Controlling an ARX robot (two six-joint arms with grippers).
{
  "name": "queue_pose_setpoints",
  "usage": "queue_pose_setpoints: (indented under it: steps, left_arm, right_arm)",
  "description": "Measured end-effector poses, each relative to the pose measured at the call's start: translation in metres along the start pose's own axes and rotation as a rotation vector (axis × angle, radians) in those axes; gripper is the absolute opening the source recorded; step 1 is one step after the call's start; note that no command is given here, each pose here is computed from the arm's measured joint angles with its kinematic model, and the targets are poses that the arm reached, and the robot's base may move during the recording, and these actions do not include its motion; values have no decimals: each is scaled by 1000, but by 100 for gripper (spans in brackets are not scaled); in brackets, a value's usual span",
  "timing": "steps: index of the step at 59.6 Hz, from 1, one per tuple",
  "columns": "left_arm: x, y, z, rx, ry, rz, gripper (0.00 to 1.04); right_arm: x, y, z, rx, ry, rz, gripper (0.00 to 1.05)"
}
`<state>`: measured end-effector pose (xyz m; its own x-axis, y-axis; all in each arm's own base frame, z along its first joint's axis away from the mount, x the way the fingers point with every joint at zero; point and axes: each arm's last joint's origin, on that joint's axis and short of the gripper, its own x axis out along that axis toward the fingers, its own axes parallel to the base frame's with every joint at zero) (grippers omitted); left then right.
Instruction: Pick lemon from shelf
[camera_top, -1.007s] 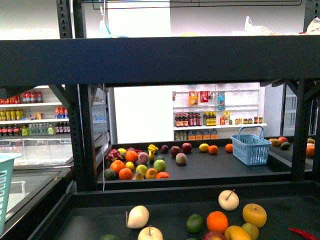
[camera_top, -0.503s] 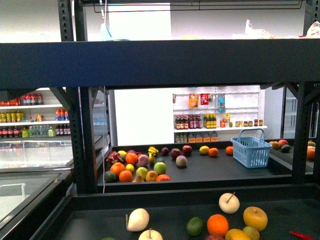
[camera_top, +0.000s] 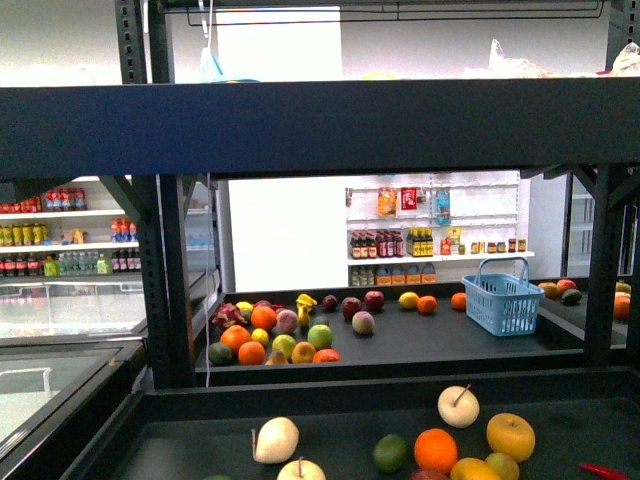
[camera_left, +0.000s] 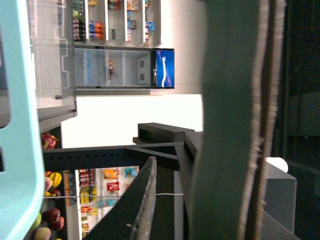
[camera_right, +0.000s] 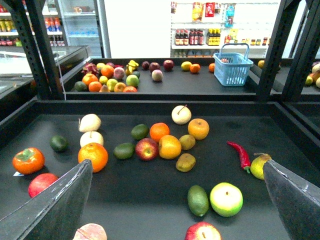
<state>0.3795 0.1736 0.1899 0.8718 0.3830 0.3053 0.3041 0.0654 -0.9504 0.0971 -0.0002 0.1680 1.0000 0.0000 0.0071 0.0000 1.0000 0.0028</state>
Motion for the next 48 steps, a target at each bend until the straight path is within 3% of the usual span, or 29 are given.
queue_pose_setpoints:
  steps: [21,37,48]
  left_arm:
    - [-18,-5,11,30,-22,51,97]
    - [-31,-31,9,40,-24,67,97]
    - [-44,-51,10,68,-29,146,97]
  right_arm:
    - [0,0,0,0,0,0,102]
    - [0,0,0,0,0,0,102]
    - [0,0,0,0,0,0,102]
